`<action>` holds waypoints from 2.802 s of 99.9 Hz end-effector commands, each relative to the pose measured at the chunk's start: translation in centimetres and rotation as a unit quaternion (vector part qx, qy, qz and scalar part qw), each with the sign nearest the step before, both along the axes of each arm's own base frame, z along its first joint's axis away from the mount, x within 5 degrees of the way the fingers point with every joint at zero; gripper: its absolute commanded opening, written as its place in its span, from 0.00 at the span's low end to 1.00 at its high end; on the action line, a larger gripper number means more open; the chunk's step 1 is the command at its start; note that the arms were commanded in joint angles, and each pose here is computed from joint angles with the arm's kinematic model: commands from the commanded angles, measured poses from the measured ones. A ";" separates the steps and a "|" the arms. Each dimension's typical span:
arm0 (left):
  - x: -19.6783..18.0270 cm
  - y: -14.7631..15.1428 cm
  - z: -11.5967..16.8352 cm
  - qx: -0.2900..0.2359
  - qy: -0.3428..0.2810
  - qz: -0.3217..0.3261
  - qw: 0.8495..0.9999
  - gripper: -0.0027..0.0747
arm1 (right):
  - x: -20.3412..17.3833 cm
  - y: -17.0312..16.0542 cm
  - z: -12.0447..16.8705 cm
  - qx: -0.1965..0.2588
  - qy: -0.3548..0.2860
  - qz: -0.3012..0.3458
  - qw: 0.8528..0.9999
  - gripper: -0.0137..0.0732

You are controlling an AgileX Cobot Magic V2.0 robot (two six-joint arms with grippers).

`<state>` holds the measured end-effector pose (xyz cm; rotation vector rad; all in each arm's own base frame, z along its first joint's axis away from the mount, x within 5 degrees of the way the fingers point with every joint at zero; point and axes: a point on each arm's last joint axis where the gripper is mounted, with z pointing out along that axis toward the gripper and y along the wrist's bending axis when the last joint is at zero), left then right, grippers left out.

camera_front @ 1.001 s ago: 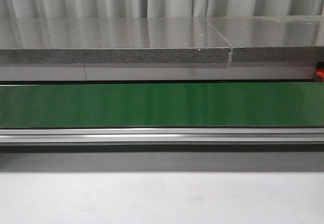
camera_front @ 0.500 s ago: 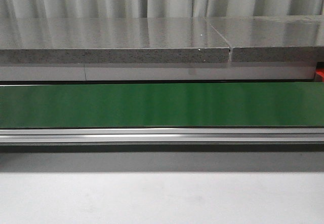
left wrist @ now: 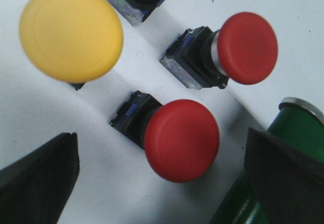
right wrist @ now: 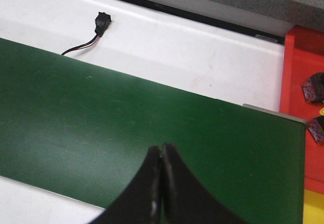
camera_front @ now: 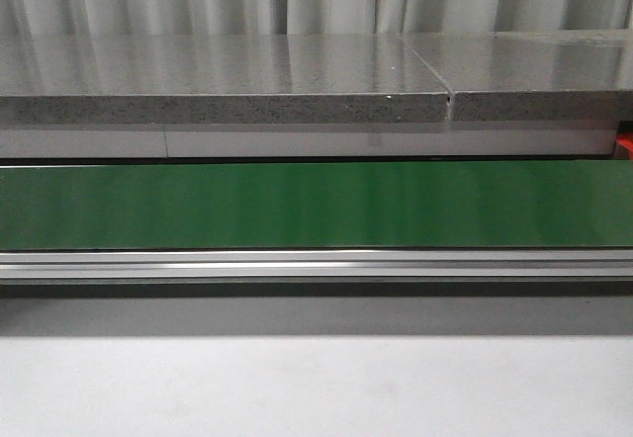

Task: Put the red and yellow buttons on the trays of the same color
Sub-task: 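Move the left gripper over the red buttons beside the belt start, then grasp a red button with the left gripper and set it on the belt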

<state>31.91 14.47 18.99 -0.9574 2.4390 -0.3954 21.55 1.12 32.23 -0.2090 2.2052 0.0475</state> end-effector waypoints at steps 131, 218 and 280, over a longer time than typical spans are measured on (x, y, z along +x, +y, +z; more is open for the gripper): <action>-1.0 -1.1 4.1 0.021 -0.014 -0.051 0.998 0.01 | 0.0 -0.1 1.6 -0.003 -0.050 -0.004 0.999 0.08; -2.0 -9.6 11.6 0.068 -0.049 -0.241 0.967 0.01 | 0.0 -0.1 1.6 -0.003 -0.050 -0.004 0.999 0.08; -1.0 -9.2 9.6 0.060 -0.018 -0.246 0.967 0.01 | 0.0 -0.1 1.6 -0.003 -0.050 -0.004 0.999 0.08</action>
